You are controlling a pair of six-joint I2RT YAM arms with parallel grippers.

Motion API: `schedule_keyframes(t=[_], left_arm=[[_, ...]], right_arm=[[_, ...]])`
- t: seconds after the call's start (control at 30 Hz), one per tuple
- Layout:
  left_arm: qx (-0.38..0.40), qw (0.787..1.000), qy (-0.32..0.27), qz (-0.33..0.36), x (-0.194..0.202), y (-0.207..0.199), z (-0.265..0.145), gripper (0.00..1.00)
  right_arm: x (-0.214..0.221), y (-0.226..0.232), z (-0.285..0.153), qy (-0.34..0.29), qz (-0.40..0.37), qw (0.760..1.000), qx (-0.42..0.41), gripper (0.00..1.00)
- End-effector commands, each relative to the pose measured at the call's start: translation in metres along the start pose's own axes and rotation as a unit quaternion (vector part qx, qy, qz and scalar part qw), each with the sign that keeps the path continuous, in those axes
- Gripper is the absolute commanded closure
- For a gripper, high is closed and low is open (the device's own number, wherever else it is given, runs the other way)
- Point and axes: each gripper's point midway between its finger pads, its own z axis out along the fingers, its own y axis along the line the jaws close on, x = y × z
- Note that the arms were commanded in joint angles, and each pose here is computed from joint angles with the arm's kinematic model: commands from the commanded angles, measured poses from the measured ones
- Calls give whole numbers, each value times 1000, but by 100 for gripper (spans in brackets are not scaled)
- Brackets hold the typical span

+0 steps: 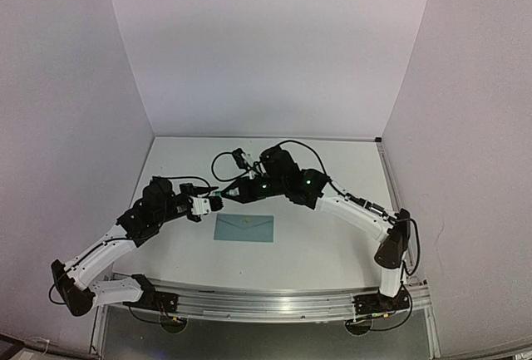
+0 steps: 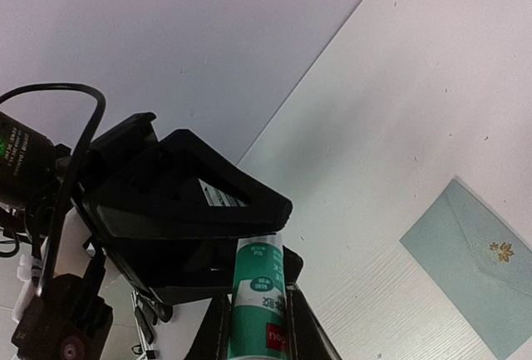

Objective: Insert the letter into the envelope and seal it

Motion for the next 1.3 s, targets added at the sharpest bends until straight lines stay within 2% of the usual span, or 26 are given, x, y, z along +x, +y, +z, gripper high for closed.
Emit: schedule_keyframes(t=[0.0,0.4,0.5,0.57,0.63,0.7,0.8,0.97,1.03,1.1,1.13,1.2,1.23,1.27], left_arm=[[-21,1000,-14,7,-14,16,-4,76],[-2,1000,-17,11,-12,6,-3,100],[42,999,-23,-8,-19,-4,-7,100],[111,993,-21,-39,-25,-19,-11,100],[167,982,-23,-82,-34,-30,-14,100],[209,971,-22,-116,-40,-37,-16,100],[265,953,-26,-147,-44,-48,-22,100],[316,926,-42,-203,-53,-55,-29,100],[324,919,-48,-221,-56,-55,-30,100],[324,916,-47,-232,-56,-55,-30,100],[314,919,-46,-233,-54,-53,-28,84],[284,934,-39,-212,-46,-49,-24,48],[259,946,-36,-193,-42,-44,-22,34],[231,956,-40,-178,-40,-38,-19,29]], right_arm=[[-8,12,-3,-8,-6,1000,-13,100],[-6,12,0,-1,-13,1000,-16,100],[-1,14,-2,6,-55,998,-22,100],[8,21,-2,12,-125,992,-26,100],[21,31,-2,19,-232,972,-36,100],[38,40,-1,26,-342,938,-43,100],[55,47,1,33,-445,893,-54,100],[69,47,-2,37,-557,828,-51,100],[67,45,-4,35,-571,819,-38,100],[61,46,-7,28,-563,826,-25,100],[57,46,-8,24,-550,834,-17,100],[49,44,-8,18,-498,867,0,100],[47,40,-8,16,-469,883,8,100],[43,36,-7,12,-443,896,23,100]])
